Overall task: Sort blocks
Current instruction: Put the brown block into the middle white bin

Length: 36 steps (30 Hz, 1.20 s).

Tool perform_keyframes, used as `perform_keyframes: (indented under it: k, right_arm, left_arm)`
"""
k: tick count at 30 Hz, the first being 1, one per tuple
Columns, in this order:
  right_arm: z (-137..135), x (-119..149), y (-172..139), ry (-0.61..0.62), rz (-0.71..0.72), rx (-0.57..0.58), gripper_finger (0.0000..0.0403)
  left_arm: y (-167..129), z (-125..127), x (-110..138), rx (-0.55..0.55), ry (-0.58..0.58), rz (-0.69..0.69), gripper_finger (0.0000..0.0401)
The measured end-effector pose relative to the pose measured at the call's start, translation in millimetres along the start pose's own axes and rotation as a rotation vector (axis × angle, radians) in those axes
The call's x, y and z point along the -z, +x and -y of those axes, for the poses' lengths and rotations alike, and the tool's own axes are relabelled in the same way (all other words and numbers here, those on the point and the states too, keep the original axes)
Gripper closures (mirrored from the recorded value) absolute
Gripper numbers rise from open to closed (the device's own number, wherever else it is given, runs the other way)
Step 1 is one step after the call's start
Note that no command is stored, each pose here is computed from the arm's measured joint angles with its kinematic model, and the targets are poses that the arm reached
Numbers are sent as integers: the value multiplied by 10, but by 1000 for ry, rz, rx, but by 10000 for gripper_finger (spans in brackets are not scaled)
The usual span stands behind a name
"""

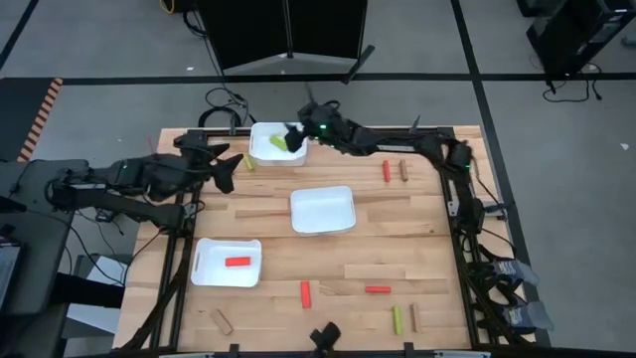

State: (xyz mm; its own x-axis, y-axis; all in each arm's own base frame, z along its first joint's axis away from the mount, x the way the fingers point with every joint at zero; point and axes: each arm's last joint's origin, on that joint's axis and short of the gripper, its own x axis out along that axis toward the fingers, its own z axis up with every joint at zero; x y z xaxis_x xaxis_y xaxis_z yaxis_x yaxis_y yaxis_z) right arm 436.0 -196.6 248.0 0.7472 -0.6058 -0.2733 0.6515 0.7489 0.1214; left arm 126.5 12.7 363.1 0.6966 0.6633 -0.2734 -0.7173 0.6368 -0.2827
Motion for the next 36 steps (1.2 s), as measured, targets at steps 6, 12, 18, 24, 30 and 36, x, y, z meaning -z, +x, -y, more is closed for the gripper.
perform_keyframes:
  k: [6,12,18,24,30,36]
  right_arm:
    - [85,4,-841,-3,187,-38,134]
    - [179,252,-1643,54,205,-40,142]
    - [168,456,-2190,94,219,-81,144]
    - [98,540,-2466,95,227,-101,144]
    - [-25,606,-2528,58,213,-111,144]
    - [-75,631,-2530,33,220,-108,144]
  left_arm:
    - [251,-141,179,-212,-24,-194,131]
    - [709,-426,298,-447,11,-481,143]
    - [1106,-866,324,-584,17,-696,144]
    - [1373,-1303,395,-635,-93,-863,144]
    - [1582,-1499,518,-671,-187,-942,134]
    - [1745,-1544,601,-705,-245,-928,112]
